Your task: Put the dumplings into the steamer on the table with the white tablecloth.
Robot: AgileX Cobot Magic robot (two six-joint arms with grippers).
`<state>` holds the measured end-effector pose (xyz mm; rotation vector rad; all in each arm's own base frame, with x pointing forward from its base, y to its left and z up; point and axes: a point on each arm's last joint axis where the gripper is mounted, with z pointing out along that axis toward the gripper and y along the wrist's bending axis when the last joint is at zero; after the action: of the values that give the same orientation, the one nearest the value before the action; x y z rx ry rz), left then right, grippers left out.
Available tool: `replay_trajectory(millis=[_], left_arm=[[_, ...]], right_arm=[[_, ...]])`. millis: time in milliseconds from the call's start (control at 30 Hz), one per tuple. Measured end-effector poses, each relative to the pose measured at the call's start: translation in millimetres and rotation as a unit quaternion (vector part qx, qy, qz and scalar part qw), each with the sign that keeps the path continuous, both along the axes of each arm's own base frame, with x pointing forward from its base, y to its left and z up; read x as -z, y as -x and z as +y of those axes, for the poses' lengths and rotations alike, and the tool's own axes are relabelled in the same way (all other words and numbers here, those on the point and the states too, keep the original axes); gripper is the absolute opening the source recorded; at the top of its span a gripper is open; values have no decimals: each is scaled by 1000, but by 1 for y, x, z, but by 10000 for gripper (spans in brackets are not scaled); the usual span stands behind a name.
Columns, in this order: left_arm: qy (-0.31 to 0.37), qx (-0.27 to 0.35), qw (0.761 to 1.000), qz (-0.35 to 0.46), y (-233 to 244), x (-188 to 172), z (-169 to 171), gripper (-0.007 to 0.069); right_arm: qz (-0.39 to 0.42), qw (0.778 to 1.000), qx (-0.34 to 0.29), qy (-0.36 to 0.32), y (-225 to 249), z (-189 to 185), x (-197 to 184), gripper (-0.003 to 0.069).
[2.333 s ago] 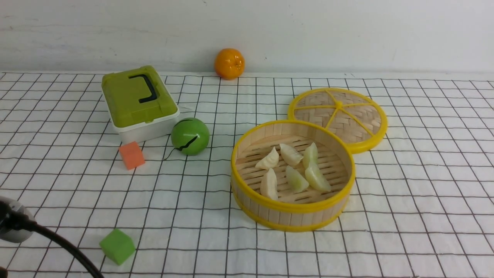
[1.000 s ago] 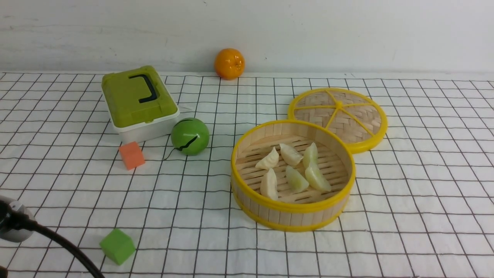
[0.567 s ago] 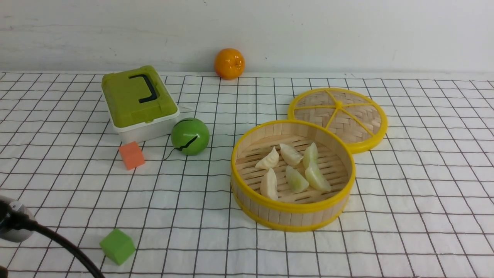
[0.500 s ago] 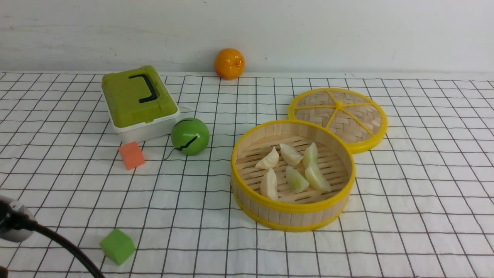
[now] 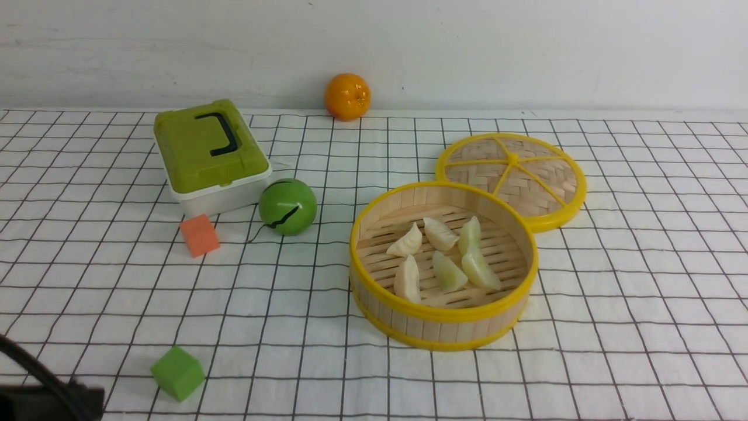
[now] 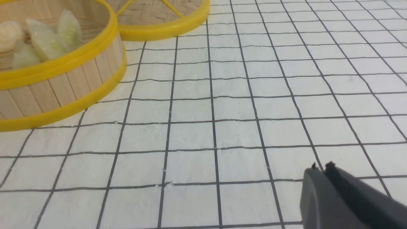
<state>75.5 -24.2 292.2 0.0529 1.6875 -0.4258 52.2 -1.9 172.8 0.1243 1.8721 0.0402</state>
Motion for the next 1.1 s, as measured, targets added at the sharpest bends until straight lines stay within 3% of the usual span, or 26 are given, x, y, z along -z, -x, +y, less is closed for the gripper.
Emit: replay_trajectory(millis=[133,267,667,867,1100], left_arm=[[37,-66,991,-113,11,35,12,-13],[51,-110,984,-130,18,65,19,-13],[28,-153,988,12,19,105,24,-13],[-32,-149,985,83,22,119,24,-13],[-33,-149,984,90,22,120,24,-13]], right_arm=[[0,1000,0,0,0,0,0,33],[0,1000,0,0,0,0,0,41],[0,1000,0,3,0,0,0,58],[0,1000,0,3,0,0,0,63],[0,1000,0,4,0,0,0,77]])
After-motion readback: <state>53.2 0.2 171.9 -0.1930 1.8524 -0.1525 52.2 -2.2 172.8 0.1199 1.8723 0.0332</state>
